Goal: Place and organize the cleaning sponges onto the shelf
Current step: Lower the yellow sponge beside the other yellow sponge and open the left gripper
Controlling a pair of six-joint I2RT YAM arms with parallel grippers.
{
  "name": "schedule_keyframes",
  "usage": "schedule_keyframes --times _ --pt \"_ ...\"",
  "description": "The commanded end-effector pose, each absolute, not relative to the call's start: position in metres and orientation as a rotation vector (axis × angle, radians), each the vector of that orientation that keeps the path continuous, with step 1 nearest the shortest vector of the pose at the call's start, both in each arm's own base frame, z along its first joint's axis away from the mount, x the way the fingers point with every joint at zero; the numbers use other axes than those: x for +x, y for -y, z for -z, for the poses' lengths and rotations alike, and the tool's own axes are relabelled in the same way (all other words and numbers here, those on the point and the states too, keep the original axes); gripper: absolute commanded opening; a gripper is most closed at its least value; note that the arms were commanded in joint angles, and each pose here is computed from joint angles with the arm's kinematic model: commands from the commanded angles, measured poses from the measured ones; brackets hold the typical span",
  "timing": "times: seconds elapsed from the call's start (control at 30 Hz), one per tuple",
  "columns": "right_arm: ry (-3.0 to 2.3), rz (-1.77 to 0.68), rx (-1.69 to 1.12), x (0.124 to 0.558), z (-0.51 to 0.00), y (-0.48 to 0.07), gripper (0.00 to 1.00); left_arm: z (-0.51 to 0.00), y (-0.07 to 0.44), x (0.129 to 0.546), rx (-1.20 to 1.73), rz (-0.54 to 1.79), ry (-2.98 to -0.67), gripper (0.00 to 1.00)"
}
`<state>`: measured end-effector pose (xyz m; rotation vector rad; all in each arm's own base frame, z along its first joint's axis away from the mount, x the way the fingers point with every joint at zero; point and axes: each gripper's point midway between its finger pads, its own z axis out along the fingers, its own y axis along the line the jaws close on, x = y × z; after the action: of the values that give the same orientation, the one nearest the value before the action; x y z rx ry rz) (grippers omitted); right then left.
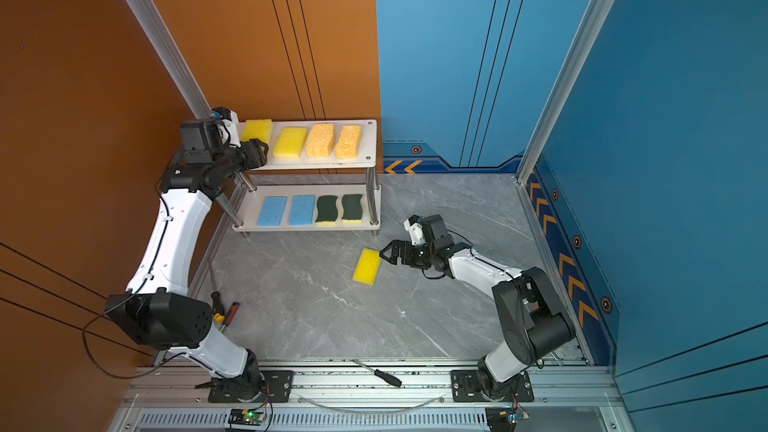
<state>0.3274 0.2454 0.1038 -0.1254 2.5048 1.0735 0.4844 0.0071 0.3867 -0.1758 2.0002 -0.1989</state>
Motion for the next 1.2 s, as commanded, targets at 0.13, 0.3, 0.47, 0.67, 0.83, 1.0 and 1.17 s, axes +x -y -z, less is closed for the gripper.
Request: schedule_keyframes --times 0.13,0.3,0.47,0.67,0.83,1.0,1.17 --pt "-2.467 -1.069 -0.13 0.329 -0.112 -0.246 1.0 -0.379 -0.011 0.495 -0.201 0.212 -2.009 0.64" --pt "-2.472 -1.069 -0.125 0.329 -0.109 -0.246 1.0 -0.374 -0.013 0.498 -0.217 0.2 -2.02 0.64" --pt "-2.472 -1.075 -0.122 0.33 -0.109 -0.247 1.0 -0.374 -0.011 0.496 -0.217 0.215 -2.02 0.67" --pt "-2.476 -1.075 -0.122 0.329 -0.107 -0.247 1.0 -0.382 -0.011 0.487 -0.217 0.193 -2.002 0.67" --pt "-2.475 -1.079 -0.12 0.33 -0.107 -0.248 1.0 -0.388 -0.012 0.482 -0.214 0.182 -1.991 0.67" --pt "-2.475 -1.087 -0.121 0.33 -0.107 -0.249 1.0 -0.388 -0.012 0.481 -0.218 0.18 -1.991 0.67" --pt "-2.473 -1.089 -0.125 0.329 -0.108 -0.25 1.0 -0.387 -0.013 0.481 -0.227 0.176 -1.991 0.68"
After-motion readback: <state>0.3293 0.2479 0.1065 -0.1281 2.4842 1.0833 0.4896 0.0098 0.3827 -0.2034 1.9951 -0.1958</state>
